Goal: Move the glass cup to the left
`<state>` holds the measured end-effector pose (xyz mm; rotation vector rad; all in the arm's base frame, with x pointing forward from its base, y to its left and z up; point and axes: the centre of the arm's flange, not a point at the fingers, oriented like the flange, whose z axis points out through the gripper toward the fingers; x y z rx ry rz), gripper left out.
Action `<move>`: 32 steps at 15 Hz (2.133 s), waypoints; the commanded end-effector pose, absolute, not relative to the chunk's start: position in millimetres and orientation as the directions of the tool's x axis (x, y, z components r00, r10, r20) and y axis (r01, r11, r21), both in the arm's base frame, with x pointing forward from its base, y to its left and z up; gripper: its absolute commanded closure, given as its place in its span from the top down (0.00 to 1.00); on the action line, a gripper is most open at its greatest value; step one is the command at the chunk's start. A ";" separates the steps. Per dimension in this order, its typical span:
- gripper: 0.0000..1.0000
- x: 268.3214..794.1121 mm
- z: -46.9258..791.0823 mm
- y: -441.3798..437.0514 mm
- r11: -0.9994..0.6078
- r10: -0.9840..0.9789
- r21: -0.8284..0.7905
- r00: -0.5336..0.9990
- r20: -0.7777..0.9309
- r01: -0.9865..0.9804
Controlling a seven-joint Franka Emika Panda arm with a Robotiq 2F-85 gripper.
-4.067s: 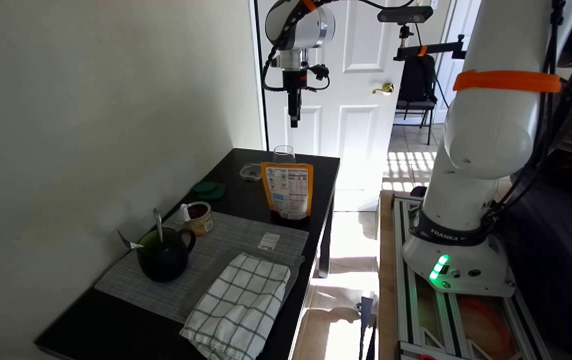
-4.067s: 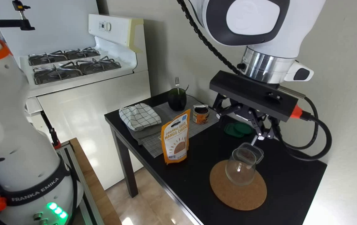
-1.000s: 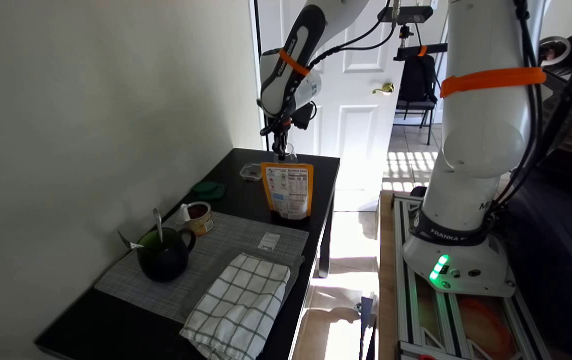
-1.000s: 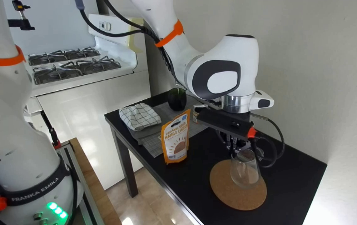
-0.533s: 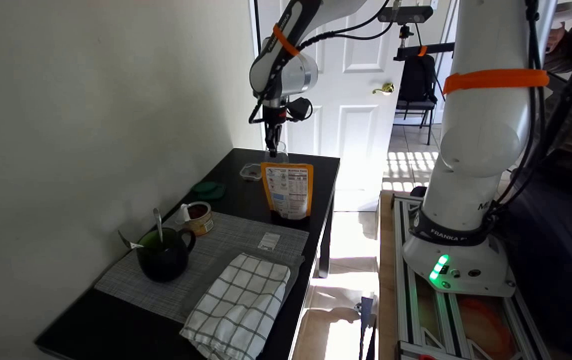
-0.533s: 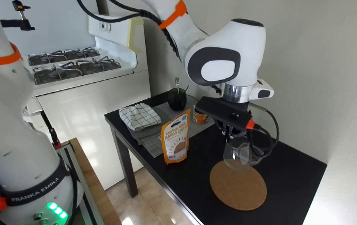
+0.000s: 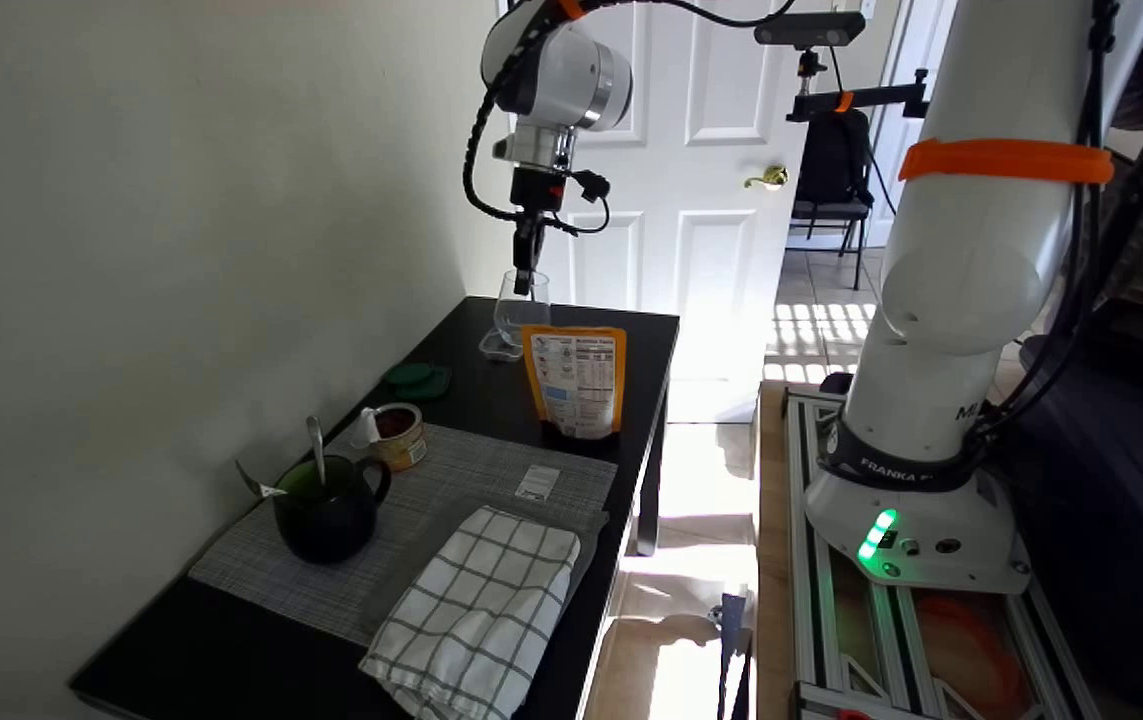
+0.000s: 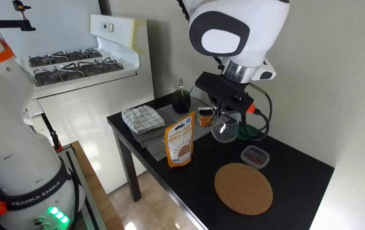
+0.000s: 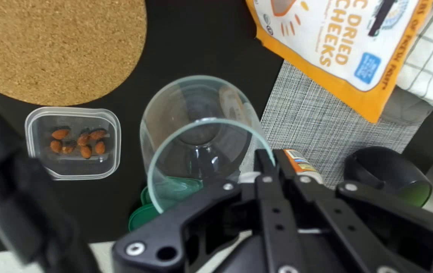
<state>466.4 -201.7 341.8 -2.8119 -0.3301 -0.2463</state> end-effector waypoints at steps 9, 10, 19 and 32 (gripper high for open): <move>0.01 510.6 330.2 -139.4 -0.925 0.250 -0.231 0.940 0.231 0.303; 0.01 519.2 324.9 -131.4 -0.926 0.255 -0.223 0.941 0.223 0.304; 0.01 509.7 326.1 -75.1 -0.840 0.417 -0.290 0.887 0.197 0.459; 0.01 457.2 288.9 38.0 -0.717 0.668 -0.059 0.708 0.229 0.695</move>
